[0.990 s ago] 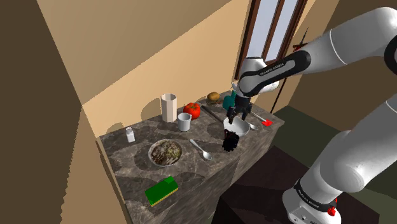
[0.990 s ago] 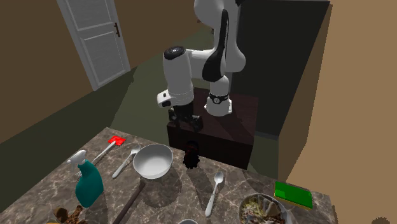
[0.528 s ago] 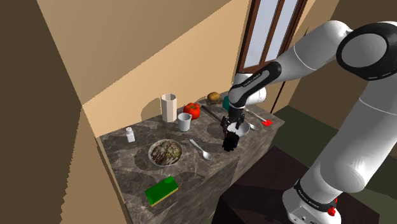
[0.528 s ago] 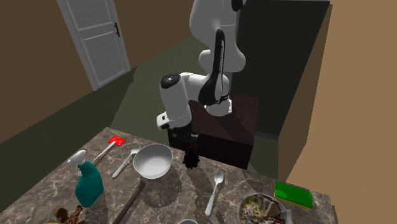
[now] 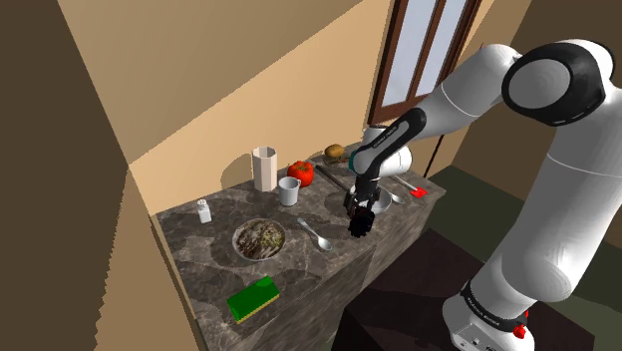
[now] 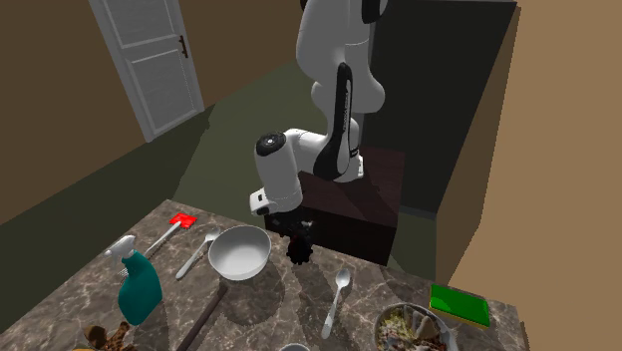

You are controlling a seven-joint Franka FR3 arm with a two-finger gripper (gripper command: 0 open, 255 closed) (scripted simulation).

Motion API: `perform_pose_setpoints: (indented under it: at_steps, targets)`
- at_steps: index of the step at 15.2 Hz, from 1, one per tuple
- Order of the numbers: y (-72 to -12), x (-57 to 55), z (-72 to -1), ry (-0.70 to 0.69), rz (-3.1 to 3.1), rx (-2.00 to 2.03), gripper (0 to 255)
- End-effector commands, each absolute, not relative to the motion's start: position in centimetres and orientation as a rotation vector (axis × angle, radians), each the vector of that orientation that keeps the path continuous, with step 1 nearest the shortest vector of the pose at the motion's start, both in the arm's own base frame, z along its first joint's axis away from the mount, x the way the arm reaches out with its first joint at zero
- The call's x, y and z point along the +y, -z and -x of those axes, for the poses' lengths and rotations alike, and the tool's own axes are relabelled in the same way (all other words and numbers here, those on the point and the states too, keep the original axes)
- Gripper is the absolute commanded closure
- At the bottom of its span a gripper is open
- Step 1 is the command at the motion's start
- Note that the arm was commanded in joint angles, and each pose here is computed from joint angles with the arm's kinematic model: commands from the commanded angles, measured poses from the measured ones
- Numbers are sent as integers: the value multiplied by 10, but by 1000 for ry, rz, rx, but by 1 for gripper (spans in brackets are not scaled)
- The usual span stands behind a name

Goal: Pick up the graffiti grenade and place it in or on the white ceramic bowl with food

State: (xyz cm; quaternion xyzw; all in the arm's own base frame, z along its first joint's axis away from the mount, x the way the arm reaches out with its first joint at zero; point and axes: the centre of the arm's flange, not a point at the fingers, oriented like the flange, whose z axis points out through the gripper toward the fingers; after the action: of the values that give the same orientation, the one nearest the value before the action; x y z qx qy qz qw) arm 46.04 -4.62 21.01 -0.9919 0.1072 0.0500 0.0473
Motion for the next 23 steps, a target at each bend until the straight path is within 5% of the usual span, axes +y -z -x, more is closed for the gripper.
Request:
perform_pose_setpoints:
  at_steps: [1,6,7,23]
  targets:
    - [-209,-46,-460,-152,3026,327,0]
    - [-209,-46,-460,-152,3026,327,0]
    - [-209,-46,-460,-152,3026,327,255]
    - [-246,-46,-460,-152,3026,327,255]
